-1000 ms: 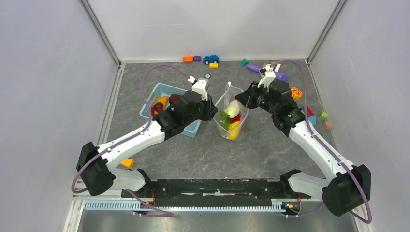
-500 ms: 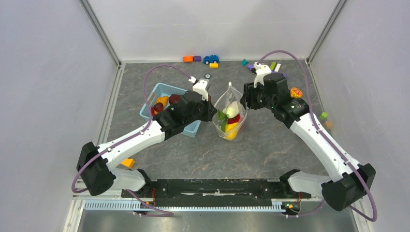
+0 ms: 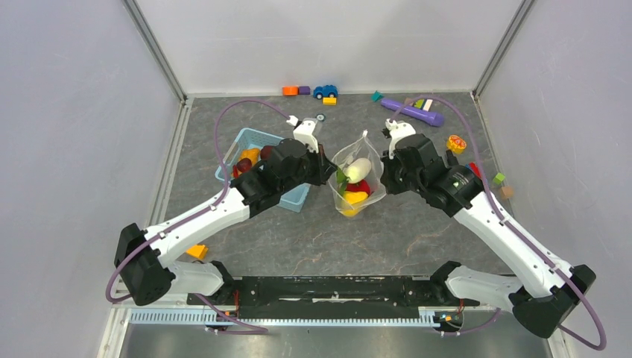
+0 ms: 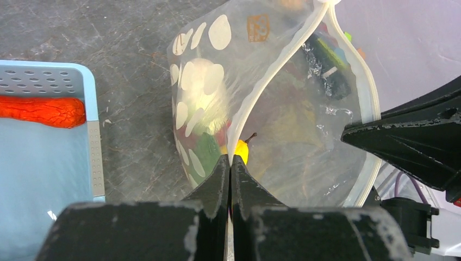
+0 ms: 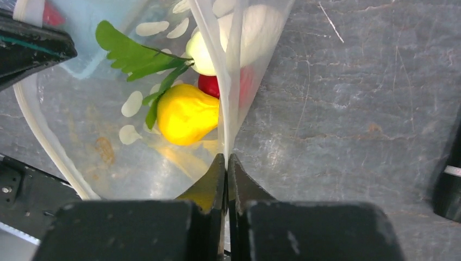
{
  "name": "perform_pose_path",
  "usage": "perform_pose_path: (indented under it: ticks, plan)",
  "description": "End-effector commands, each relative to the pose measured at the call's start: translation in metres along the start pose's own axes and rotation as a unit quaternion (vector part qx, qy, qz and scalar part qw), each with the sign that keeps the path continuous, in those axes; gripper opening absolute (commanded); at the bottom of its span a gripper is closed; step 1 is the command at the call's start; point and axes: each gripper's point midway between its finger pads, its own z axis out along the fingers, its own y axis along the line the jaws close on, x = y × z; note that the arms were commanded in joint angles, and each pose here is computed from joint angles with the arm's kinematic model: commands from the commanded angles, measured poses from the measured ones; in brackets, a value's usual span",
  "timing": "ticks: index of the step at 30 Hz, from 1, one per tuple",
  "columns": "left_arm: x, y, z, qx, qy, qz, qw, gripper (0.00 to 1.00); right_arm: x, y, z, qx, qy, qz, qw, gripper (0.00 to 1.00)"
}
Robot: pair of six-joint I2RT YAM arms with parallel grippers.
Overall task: Place the food in the zip-top bag and seal the zipper
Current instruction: Adjust the zipper food storage bag at the center of the board.
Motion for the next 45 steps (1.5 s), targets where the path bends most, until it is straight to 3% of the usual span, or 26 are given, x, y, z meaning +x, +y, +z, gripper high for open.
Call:
perform_pose_path:
  ticks: [1,6,12,18,25,29,31,32,34,36,37,41,45]
  plan:
    - [-0.037,-0.032,-0.017,0.06,-0.047,-0.023,0.997,0.02,-0.014,-0.01,-0.009,0.034,-0.034,0.026,0.999,0.0]
    - [-0.054,-0.046,-0.025,0.073,-0.052,-0.03,0.996,0.02,-0.051,-0.05,-0.031,0.16,-0.064,0.017,0.985,0.0]
    - [-0.066,-0.044,-0.023,0.038,-0.037,-0.034,0.998,0.02,-0.078,-0.077,-0.037,0.221,-0.081,0.013,0.972,0.01]
    - [-0.056,-0.032,0.001,-0.003,-0.018,-0.036,0.999,0.08,-0.073,-0.081,-0.003,0.195,-0.047,-0.008,0.98,0.01]
    - [-0.02,-0.02,0.055,-0.032,0.04,-0.028,0.998,0.02,-0.073,-0.061,0.03,0.121,-0.058,-0.069,0.989,0.04]
    - [-0.021,-0.019,0.065,-0.03,0.036,-0.008,0.999,0.03,-0.074,-0.059,0.04,0.113,-0.063,-0.086,0.988,0.03]
    - [-0.027,-0.014,0.064,-0.038,0.027,0.002,0.999,0.16,-0.076,-0.057,0.044,0.103,-0.068,-0.092,0.988,0.03]
    - [-0.029,-0.011,0.063,-0.041,0.024,0.007,0.999,0.29,-0.077,-0.055,0.046,0.096,-0.071,-0.093,0.989,0.03]
    - [-0.035,-0.01,0.059,-0.035,0.019,0.018,0.999,0.69,-0.078,-0.051,0.052,0.078,-0.078,-0.093,0.99,0.03]
    - [-0.042,-0.009,0.051,-0.032,0.007,0.029,0.999,0.94,-0.083,-0.045,0.054,0.056,-0.093,-0.095,0.99,0.02]
    - [-0.046,-0.008,0.047,-0.033,0.0,0.034,0.999,0.99,-0.084,-0.042,0.054,0.045,-0.098,-0.096,0.99,0.02]
    - [-0.06,0.009,0.027,-0.051,-0.02,0.049,0.997,1.0,-0.088,-0.038,0.057,0.021,-0.111,-0.093,0.989,0.03]
    - [-0.085,0.052,0.004,-0.109,-0.046,0.01,0.993,1.0,-0.082,-0.041,0.064,0.012,-0.098,-0.087,0.991,0.03]
